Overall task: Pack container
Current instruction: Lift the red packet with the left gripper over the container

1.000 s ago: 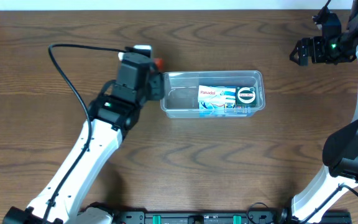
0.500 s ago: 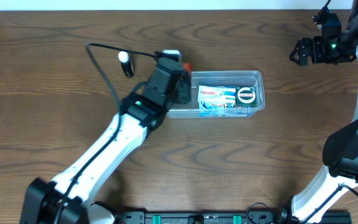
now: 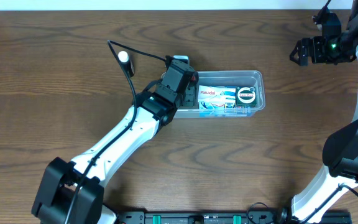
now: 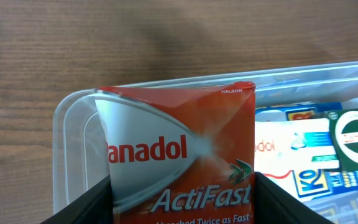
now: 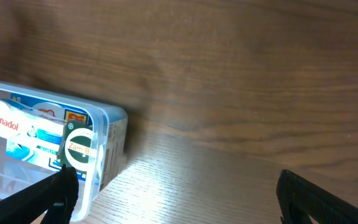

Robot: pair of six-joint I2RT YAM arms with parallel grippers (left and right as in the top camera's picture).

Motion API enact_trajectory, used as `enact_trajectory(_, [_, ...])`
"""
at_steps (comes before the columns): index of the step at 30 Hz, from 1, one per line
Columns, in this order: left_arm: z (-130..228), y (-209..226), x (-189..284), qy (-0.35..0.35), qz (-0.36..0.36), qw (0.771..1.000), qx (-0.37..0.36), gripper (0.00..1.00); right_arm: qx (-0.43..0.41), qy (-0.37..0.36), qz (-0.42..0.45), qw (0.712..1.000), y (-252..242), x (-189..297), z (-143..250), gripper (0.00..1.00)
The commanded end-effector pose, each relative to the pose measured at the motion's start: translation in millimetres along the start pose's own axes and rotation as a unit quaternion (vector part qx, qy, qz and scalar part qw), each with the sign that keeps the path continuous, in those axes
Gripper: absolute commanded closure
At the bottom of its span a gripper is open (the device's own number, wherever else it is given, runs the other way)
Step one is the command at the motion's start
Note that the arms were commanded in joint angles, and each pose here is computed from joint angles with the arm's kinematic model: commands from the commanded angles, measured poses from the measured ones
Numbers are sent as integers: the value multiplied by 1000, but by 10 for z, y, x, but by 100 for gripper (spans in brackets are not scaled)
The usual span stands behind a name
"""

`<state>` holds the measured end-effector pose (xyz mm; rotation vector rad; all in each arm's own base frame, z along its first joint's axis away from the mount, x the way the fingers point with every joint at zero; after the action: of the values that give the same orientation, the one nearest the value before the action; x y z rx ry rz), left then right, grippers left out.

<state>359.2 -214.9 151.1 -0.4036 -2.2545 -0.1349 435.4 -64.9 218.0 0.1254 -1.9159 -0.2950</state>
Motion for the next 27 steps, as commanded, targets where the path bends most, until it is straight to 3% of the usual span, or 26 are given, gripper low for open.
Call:
enact_trajectory(1, [-67, -21, -63, -2, -8, 1000, 2, 37, -7, -9, 0, 1000, -16, 51, -40, 1])
enact_trajectory(27, [168, -17, -458, 38, -20, 999, -4, 38, -7, -9, 0, 1000, -16, 51, -40, 1])
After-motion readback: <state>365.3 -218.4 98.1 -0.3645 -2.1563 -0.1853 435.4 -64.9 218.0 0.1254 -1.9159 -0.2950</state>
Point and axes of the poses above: each gripper's point midway between its finger pads, its own x axis back along the fingers, its own y axis along the line the jaws close on, z = x × y, the point moved 3 cm from there along x, back along the fingers, and after that the axes turned 13 degrees about -x, right-handed, at the moved point
